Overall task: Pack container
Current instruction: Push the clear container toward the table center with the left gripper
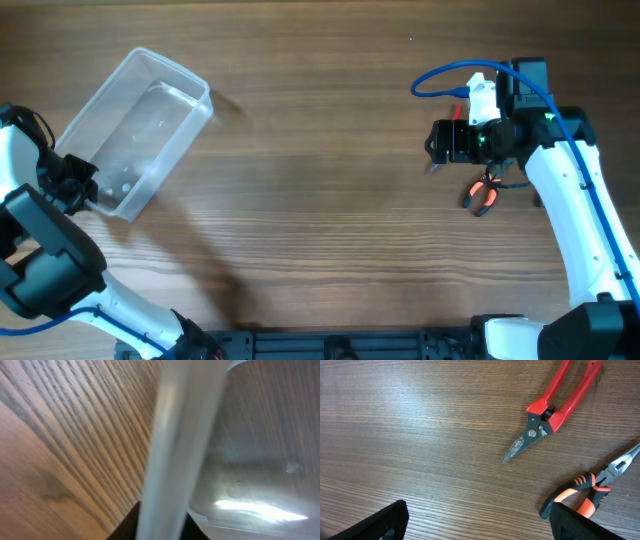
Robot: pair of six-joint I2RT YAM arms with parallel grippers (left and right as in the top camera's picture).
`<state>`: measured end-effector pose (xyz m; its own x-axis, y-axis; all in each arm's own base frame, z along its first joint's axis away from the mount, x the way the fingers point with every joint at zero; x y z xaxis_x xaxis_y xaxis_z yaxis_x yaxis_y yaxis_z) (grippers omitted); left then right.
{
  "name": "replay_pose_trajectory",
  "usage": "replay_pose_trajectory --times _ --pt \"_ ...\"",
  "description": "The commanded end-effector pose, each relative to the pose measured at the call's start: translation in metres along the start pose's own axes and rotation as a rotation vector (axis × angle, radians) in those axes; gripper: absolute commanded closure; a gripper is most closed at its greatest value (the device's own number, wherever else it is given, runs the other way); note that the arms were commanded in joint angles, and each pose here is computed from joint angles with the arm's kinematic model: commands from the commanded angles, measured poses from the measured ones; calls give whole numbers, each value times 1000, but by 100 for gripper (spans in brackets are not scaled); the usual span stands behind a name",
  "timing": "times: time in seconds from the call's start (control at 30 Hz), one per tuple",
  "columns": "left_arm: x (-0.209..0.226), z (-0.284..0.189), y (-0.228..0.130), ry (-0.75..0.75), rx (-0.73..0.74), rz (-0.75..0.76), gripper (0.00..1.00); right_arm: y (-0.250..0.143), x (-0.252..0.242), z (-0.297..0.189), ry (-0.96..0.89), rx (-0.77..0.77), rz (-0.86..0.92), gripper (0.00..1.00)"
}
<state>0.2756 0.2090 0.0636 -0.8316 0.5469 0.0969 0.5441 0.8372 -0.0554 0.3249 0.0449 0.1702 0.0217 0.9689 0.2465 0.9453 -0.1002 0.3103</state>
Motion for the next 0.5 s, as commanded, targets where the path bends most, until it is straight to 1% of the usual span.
replay_pose_trajectory --times 0.0,0.03,0.1,0.17,0.2,0.27,0.3,0.33,0.4,0.47 --pt "2 -1 4 7 -9 -15 96 6 -1 -4 -15 -14 -8 10" --pt "2 -2 4 7 -10 -15 96 6 -1 -4 -15 -13 -8 8" --pt "1 -4 5 3 -19 -14 96 7 -1 -5 -14 -17 -9 0" --pt "-4 -14 5 -11 -55 -2 96 11 0 -7 -15 -36 -9 0" --pt "-10 -24 4 -28 -84 16 96 16 -4 -12 -49 -61 23 0" --pt "-35 -47 -2 -122 -141 116 96 33 -14 -35 -136 -156 91 0" --pt "-56 -67 -12 -186 -191 196 96 39 -17 -49 -158 -206 116 0" --pt "-67 -78 -18 -213 -219 244 96 42 -18 -57 -160 -232 121 0" --pt "-102 -108 -44 -267 -306 392 96 47 -21 -79 -157 -295 139 0" --pt "-140 -127 -80 -306 -360 561 96 44 -28 -92 -162 -326 178 0"
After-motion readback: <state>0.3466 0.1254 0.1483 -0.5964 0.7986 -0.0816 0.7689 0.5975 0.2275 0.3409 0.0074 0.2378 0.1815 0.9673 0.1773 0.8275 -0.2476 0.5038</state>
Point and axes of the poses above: each gripper's point midway between its finger pads, its own z axis out along the fingers, its own x axis along the line the jaws close on, y = z × x, the point moved 2 cm from there along -z, back along the fingers, and after that the axes turned 6 degrees about z, right-handed, at the moved point
